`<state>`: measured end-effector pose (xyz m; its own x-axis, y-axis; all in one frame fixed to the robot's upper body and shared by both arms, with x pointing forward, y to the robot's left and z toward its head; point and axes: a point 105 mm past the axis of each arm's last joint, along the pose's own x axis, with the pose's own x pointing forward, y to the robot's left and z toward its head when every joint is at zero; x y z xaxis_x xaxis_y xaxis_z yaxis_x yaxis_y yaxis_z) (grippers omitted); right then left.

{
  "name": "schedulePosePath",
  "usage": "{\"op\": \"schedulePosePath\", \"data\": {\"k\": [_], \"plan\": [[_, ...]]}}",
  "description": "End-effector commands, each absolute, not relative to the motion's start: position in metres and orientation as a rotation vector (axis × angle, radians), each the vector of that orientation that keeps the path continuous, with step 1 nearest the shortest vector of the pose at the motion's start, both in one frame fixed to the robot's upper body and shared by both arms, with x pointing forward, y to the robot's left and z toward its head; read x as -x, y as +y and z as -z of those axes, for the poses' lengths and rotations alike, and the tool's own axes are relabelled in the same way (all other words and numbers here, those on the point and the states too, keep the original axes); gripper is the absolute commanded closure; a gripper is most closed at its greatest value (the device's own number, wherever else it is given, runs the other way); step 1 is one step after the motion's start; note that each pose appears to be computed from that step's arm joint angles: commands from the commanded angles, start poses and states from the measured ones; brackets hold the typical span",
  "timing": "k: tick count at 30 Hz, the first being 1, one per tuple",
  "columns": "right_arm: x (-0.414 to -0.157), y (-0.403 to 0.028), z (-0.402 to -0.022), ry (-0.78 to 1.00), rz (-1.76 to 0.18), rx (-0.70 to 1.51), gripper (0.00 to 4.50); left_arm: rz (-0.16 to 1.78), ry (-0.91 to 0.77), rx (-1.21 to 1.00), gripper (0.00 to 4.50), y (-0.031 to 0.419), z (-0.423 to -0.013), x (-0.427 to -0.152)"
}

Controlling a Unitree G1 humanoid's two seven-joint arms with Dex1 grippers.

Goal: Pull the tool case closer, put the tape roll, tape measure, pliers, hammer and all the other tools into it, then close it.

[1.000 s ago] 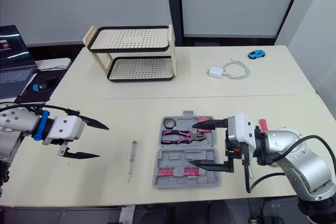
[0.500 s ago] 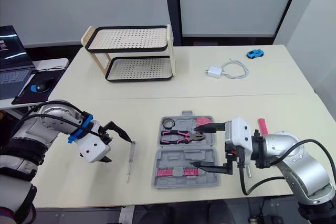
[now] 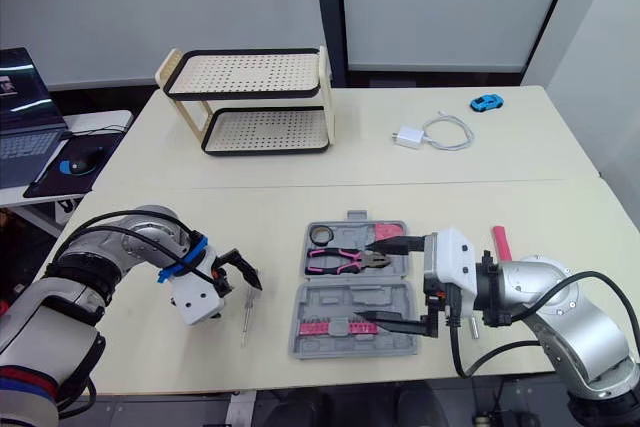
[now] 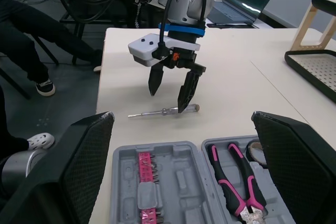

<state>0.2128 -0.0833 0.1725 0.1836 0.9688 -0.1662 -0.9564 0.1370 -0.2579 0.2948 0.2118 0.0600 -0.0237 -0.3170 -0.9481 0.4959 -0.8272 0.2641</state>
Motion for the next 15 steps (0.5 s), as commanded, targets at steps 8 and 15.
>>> {"op": "schedulePosePath", "data": {"k": [8,15], "plan": [[-0.204,-0.080,-0.182,-0.074,-1.406,0.344,0.00,1.944,0.234,-1.758,0.41,0.209,-0.040,-0.296],[-0.202,-0.080,-0.182,-0.076,-1.416,0.350,0.00,1.927,0.234,-1.714,2.53,0.206,-0.037,-0.296]]}}
